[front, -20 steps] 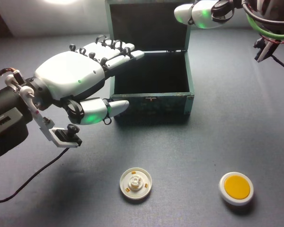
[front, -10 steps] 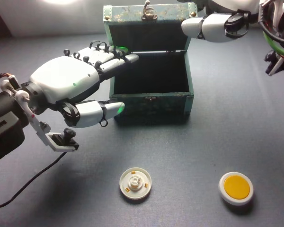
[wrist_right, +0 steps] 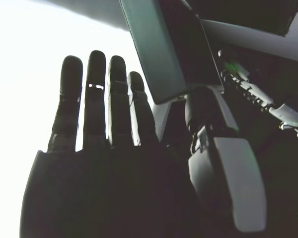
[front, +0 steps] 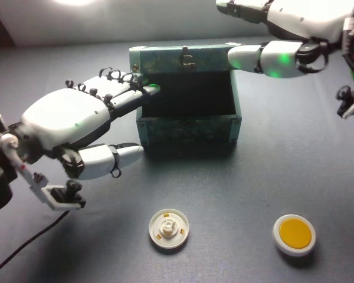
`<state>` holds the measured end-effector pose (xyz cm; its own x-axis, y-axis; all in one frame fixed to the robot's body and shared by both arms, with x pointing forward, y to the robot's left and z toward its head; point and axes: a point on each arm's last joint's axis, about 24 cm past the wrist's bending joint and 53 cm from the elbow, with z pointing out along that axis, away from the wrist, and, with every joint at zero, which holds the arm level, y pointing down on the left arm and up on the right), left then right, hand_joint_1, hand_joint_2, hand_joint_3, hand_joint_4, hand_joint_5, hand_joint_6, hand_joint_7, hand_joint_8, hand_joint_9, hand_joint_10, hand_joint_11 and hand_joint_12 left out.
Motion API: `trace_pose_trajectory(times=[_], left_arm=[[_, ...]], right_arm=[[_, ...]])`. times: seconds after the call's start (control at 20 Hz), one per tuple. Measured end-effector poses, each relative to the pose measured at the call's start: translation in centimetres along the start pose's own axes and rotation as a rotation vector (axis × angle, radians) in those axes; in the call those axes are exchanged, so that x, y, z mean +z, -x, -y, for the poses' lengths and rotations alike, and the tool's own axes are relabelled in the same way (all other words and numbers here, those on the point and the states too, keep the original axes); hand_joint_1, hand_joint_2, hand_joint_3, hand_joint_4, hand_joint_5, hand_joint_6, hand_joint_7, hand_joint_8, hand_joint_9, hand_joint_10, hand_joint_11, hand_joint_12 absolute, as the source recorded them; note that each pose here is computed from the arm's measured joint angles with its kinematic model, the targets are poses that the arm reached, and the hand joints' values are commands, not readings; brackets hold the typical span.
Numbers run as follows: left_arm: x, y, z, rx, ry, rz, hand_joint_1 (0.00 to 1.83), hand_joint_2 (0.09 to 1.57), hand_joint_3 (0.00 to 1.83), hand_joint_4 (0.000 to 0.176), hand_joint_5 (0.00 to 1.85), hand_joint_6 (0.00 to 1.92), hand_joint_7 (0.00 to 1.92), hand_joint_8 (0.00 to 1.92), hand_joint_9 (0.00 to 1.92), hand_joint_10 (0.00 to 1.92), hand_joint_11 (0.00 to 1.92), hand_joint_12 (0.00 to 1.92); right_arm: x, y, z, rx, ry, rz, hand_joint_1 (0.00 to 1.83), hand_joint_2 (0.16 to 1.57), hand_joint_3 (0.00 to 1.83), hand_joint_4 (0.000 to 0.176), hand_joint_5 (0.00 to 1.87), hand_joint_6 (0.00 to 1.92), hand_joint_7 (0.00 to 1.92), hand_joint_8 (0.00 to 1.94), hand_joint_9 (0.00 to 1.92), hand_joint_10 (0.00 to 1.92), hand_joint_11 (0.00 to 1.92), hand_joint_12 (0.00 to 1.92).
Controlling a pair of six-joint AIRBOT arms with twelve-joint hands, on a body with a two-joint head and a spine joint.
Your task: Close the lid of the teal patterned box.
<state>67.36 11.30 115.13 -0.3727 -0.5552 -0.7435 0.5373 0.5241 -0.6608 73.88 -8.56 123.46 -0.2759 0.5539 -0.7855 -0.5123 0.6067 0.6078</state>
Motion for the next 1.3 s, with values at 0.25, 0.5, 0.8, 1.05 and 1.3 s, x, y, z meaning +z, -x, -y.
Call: trace_pose_trajectory(times=[0.25,0.5,0.8,1.05,1.3], left_arm=[[-2.0,-0.2,0.5,-0.012,-0.014,0.006,0.21,1.4,0.0,0.063,0.02,0.0,0.0,0.0,0.0,0.0,0.0,0.0],[-3.6,-0.1,0.8,-0.016,-0.029,0.016,0.17,1.39,0.0,0.062,0.0,0.0,0.0,0.0,0.0,0.0,0.02,0.01],[-4.7,-0.1,0.8,-0.026,-0.029,0.024,0.14,1.38,0.0,0.016,0.02,0.0,0.0,0.0,0.0,0.0,0.0,0.0],[-6.2,1.5,1.9,-0.009,-0.057,0.076,0.12,1.39,0.0,0.057,0.0,0.0,0.0,0.0,0.0,0.0,0.0,0.0],[-7.6,3.8,2.7,0.017,-0.079,0.168,0.37,1.38,0.0,0.056,0.0,0.0,0.0,0.0,0.0,0.0,0.0,0.0]], right_arm=[[-3.2,0.7,-0.8,-0.009,0.047,0.033,0.01,1.34,0.0,0.0,0.0,0.0,0.0,0.0,0.0,0.0,0.0,0.19],[-6.1,1.6,-0.9,-0.009,0.07,0.081,0.07,1.35,0.0,0.0,0.0,0.0,0.0,0.0,0.0,0.0,0.0,0.51],[-8.2,1.2,-1.7,-0.013,0.106,0.097,0.03,1.38,0.0,0.0,0.0,0.0,0.03,0.0,0.05,0.06,0.0,1.0],[-10.8,1.5,-1.8,-0.024,0.111,0.107,0.01,1.36,0.0,0.0,0.0,0.0,0.01,0.0,0.03,0.02,0.0,0.84],[-14.2,3.5,-1.8,-0.044,0.106,0.18,0.07,1.32,0.0,0.0,0.0,0.0,0.0,0.0,0.01,0.09,0.0,0.69]])
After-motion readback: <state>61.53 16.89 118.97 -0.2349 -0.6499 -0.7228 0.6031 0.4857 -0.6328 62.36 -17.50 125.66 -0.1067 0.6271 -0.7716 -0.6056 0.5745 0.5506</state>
